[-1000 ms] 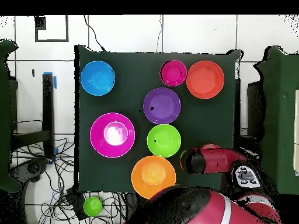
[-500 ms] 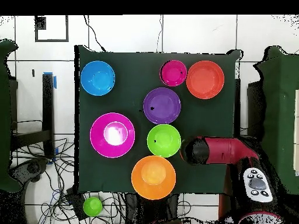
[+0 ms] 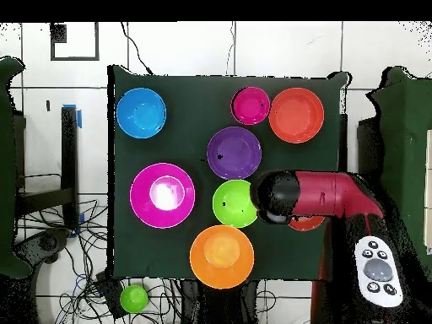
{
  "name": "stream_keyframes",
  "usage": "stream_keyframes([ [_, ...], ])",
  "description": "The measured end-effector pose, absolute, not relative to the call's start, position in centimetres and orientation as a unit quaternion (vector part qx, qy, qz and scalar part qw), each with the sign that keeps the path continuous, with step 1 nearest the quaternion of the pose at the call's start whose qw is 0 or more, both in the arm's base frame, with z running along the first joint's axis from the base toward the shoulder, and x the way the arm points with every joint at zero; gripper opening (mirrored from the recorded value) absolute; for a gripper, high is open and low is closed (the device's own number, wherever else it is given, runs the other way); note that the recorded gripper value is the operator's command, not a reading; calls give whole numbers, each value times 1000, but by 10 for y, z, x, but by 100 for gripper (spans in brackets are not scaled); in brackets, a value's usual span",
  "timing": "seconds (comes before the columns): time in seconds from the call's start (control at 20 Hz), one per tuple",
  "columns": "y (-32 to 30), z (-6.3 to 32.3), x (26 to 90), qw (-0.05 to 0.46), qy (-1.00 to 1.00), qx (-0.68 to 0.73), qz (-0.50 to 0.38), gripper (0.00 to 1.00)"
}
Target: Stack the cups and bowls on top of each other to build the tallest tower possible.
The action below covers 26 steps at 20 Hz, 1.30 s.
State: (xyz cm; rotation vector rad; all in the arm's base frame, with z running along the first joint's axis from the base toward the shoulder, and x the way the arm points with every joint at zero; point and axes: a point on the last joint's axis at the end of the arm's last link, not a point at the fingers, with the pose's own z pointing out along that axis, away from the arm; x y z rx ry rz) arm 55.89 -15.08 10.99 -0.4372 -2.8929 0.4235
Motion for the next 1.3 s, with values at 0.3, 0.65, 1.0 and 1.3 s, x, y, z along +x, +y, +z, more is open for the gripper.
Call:
stream_keyframes([
  [0.3,-129,135,604,72,-979,-130,140,0],
  [0.65,-104,157,666,13,-987,-101,122,0],
  [1.0,-84,170,725,-39,-990,-91,103,0],
  [1.3,-69,174,760,-61,-991,-76,88,0],
])
